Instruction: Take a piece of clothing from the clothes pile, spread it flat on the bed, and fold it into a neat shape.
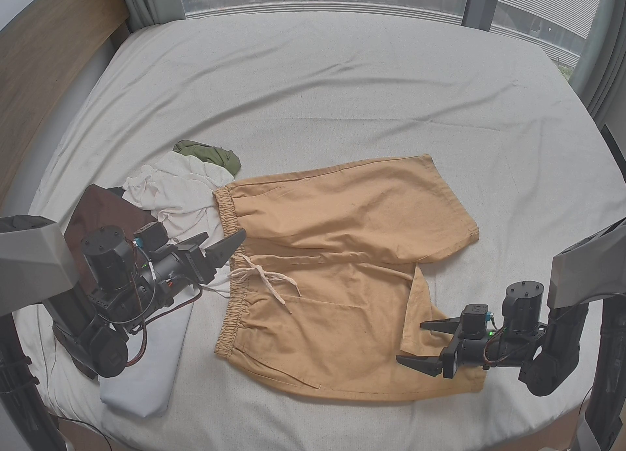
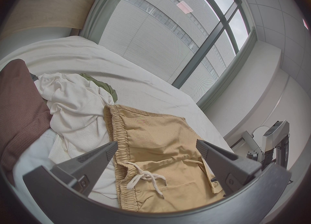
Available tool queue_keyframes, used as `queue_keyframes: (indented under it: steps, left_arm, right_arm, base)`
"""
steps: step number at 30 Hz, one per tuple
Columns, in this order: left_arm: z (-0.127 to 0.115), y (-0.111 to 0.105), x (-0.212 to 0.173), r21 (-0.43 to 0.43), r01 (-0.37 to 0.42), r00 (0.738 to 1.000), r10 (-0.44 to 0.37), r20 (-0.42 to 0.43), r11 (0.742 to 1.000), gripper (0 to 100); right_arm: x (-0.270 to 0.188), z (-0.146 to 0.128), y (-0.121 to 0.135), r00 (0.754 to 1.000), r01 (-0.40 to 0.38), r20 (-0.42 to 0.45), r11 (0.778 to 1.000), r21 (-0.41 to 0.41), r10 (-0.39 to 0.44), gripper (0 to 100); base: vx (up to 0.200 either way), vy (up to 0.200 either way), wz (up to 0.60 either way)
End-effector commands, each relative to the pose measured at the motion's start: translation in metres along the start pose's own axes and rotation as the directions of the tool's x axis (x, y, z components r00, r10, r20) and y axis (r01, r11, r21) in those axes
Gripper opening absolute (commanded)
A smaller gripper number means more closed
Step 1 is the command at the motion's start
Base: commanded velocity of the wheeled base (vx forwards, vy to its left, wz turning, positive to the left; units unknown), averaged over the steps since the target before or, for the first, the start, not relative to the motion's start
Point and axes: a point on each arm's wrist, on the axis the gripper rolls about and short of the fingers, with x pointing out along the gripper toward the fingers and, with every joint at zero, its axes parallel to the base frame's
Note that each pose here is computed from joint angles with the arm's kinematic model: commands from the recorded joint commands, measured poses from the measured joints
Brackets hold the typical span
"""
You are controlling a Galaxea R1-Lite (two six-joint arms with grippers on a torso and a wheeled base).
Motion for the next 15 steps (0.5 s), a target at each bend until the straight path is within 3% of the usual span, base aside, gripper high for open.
queue_keyframes:
  steps: [1,15]
  left_arm:
    - [-0.0009,-0.0006,0.0002,-0.001,0.002,1.000,-0.002,-0.002,1.000,100]
    - [0.0001,-0.0052,0.0007,0.000,0.017,1.000,-0.017,0.001,1.000,100]
  right_arm:
    - [0.0041,-0.0044,-0.0027,1.000,0.001,-0.011,0.999,-0.037,-0.002,100]
    - [0.0120,-0.0049,-0.0067,1.000,0.002,-0.024,0.996,-0.086,-0.004,100]
  base:
    - [0.000,0.000,0.00]
    - [0.000,0.000,0.00]
